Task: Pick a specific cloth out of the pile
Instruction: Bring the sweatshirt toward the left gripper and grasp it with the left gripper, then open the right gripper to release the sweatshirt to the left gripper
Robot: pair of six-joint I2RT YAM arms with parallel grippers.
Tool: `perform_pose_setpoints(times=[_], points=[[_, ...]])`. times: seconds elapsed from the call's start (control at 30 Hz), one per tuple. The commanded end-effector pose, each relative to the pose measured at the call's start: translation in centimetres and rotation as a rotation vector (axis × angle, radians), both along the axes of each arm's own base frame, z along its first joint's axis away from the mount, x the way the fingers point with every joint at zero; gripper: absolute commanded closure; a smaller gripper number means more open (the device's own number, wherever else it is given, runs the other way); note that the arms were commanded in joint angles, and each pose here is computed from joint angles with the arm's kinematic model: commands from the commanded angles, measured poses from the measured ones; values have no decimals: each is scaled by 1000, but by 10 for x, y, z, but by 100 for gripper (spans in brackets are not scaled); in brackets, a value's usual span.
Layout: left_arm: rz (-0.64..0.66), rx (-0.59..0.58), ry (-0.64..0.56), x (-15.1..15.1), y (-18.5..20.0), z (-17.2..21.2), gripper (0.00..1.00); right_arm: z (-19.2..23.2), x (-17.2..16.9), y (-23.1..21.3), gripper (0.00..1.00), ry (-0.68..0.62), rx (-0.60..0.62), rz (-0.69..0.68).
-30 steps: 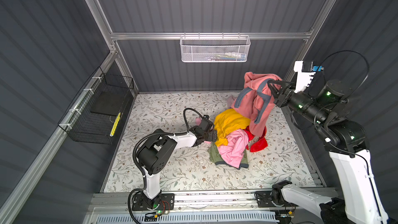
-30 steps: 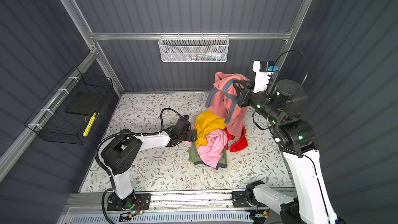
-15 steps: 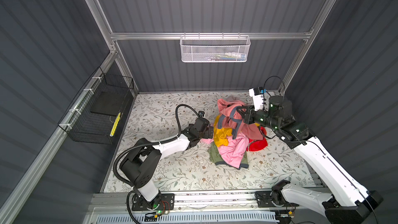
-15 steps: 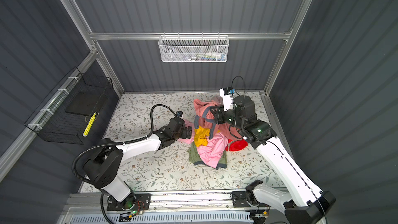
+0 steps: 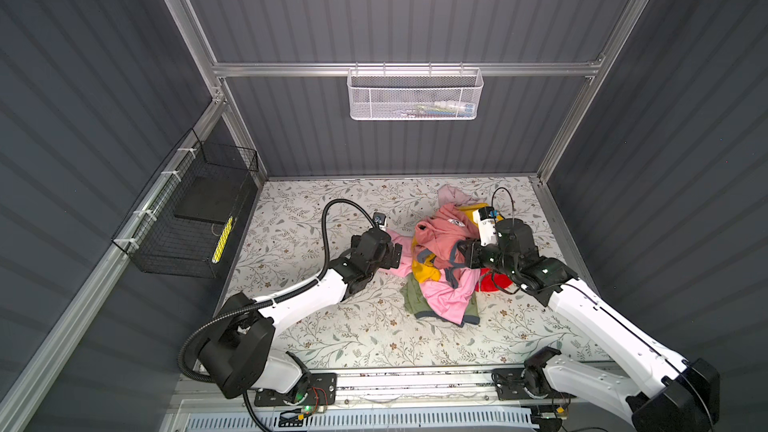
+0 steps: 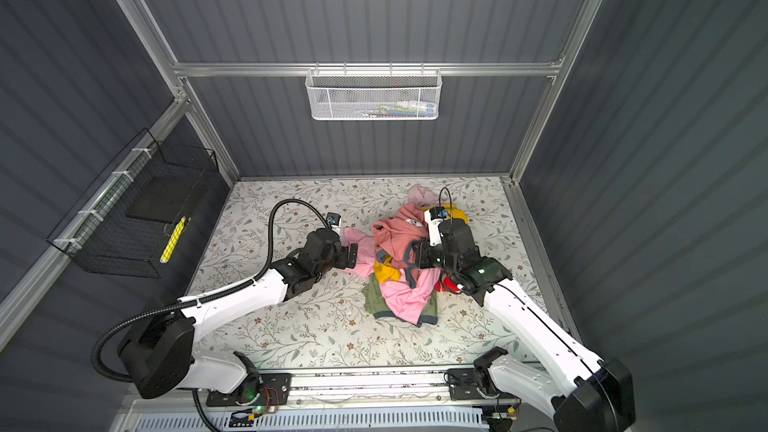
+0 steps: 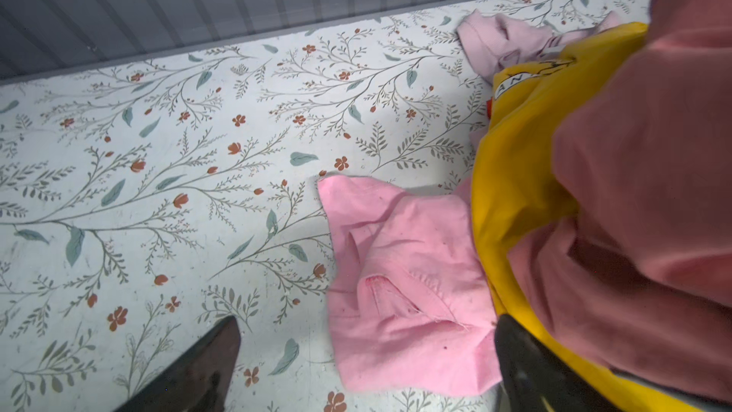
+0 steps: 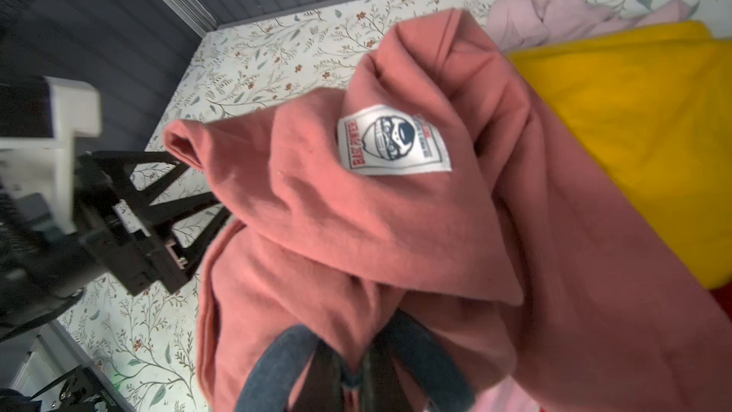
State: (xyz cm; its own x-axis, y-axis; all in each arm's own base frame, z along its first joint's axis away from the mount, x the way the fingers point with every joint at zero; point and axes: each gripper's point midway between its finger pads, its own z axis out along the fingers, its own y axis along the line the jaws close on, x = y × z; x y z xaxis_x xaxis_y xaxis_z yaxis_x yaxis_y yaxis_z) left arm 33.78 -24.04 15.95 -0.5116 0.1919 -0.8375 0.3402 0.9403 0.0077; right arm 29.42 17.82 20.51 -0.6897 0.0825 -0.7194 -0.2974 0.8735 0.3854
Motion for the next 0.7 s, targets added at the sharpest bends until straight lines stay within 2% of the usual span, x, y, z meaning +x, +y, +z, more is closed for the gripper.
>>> perform_pose_setpoints(times=[0.0,0.17,0.23,0.3,0.43,0.5,0.6,0.67], points=[[-132,-10,-20,-8,-18,14,0,-21,4,-2,98,35,-20,-29],[-294,-91,-14,-19,-48,26,0,-44,5,-2,87,93,-58,-29],[-358,-104,-9,-22,-61,29,0,-47,4,-2,77,94,-60,-22],[-420,-120,-1,-24,-73,34,0,-47,3,-4,58,80,-64,-24],[-542,-165,8,-34,-95,45,0,-41,0,-17,47,37,-88,-67],[-577,-173,12,-38,-99,49,0,-39,-1,-25,40,19,-100,-89],[-604,-162,11,-43,-100,55,0,-33,-2,-32,24,-9,-100,-110],[-615,-154,-3,-45,-100,62,0,-27,-3,-34,19,-31,-91,-107]])
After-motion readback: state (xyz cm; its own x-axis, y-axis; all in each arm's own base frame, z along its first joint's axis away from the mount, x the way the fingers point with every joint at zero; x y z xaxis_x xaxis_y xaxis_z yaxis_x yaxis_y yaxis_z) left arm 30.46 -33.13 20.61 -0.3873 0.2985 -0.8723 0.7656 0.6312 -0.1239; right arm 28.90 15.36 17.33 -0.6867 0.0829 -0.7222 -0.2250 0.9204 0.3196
